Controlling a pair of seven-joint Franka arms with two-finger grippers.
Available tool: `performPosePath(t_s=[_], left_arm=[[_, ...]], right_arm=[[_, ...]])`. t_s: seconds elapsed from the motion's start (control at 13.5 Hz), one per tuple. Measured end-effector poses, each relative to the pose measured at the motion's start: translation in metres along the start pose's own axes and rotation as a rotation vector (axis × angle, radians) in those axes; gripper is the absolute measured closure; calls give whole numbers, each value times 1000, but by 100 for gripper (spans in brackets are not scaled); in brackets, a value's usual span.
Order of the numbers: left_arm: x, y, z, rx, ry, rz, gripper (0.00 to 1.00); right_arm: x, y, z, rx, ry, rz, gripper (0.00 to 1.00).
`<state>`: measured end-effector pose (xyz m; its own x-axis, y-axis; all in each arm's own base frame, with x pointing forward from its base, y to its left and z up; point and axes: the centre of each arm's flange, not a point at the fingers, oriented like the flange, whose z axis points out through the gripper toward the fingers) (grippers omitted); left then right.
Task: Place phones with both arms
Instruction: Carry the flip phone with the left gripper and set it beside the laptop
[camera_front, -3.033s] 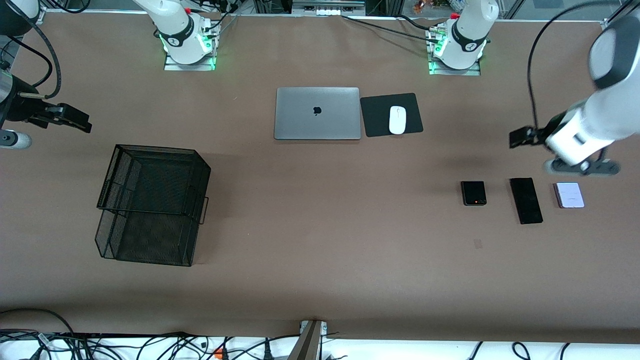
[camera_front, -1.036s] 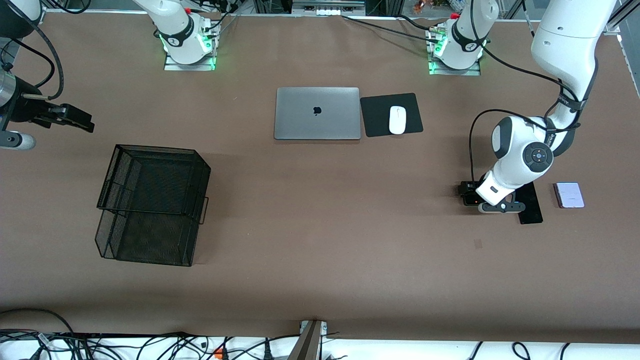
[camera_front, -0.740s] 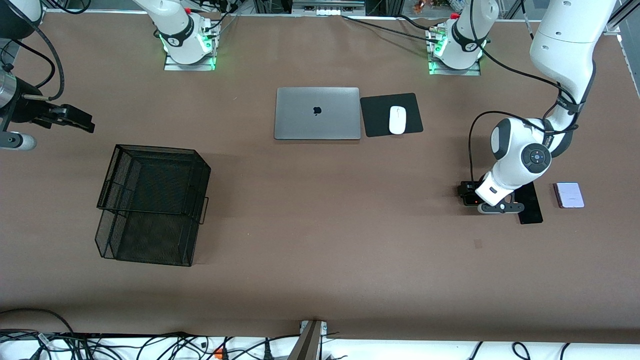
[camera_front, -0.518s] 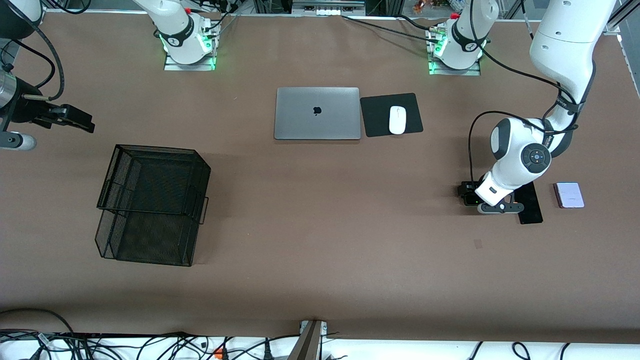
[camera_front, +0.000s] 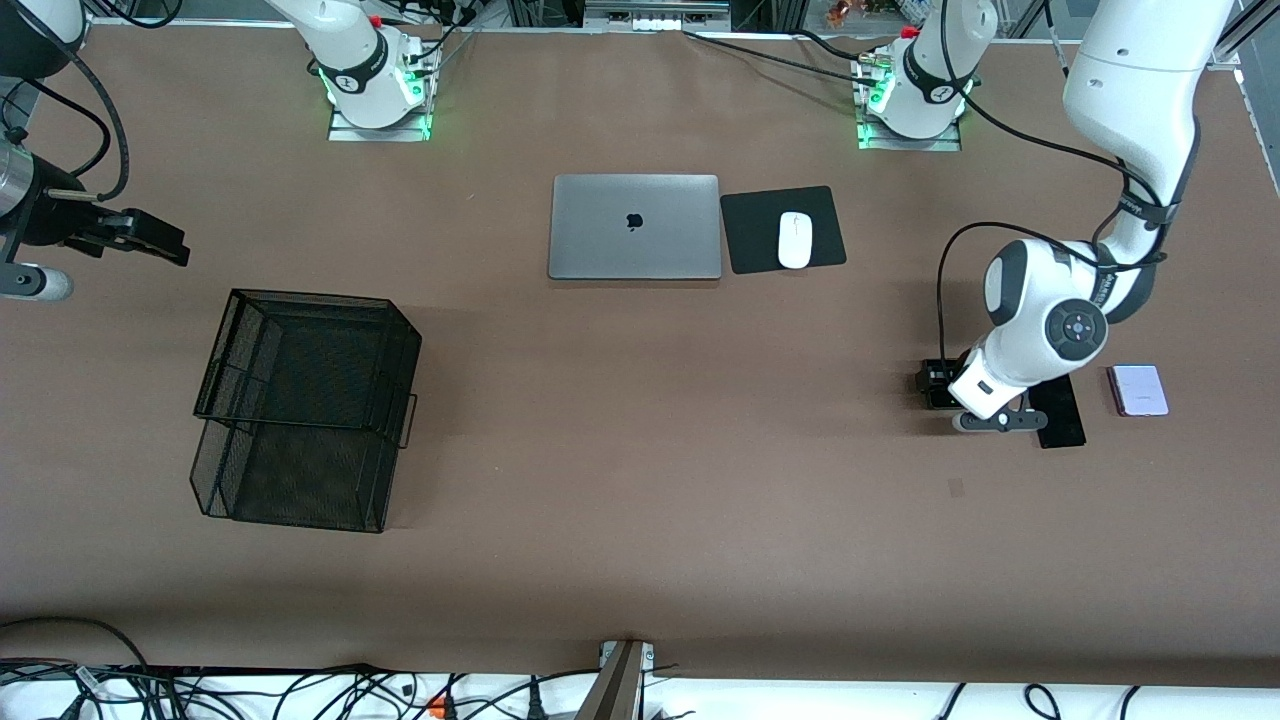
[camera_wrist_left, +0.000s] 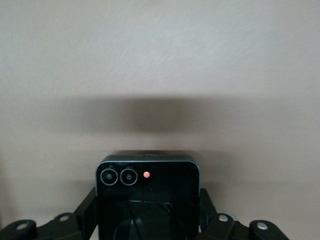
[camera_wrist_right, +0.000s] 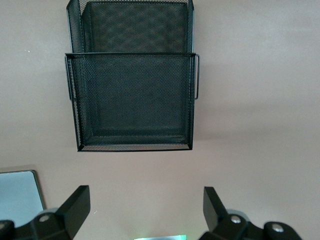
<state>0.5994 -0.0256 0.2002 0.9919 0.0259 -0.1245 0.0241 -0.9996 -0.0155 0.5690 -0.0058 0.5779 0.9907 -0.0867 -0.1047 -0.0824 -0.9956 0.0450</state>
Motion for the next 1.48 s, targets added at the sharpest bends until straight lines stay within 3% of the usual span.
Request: performPosePath(t_s=[0.22,0.44,0.74,0.96,1.18,1.41,1.48], left_arm=[[22,46,-68,-17,-18,24,20],[17,158,-100,-46,15,16,20],[-13,331,-72,-80,50,17,20],[-36,418,-26,-193,149,-42,20],[-57,457,7,-246,169,-86,19],[-60,470,-2,-270,189,-85,0],[-56,468,-11,-268,194,-90,0]], right_arm=[[1,0,-1,0,7,-1,0],[4,-3,2,0,10,-6,0],[9,-19,8,-2,16,-33,0],[13,-23,13,-3,23,-39,0],[21,-22,23,-1,43,-53,0],[26,-10,30,-3,54,-94,0],[26,-6,30,-3,54,-96,0]])
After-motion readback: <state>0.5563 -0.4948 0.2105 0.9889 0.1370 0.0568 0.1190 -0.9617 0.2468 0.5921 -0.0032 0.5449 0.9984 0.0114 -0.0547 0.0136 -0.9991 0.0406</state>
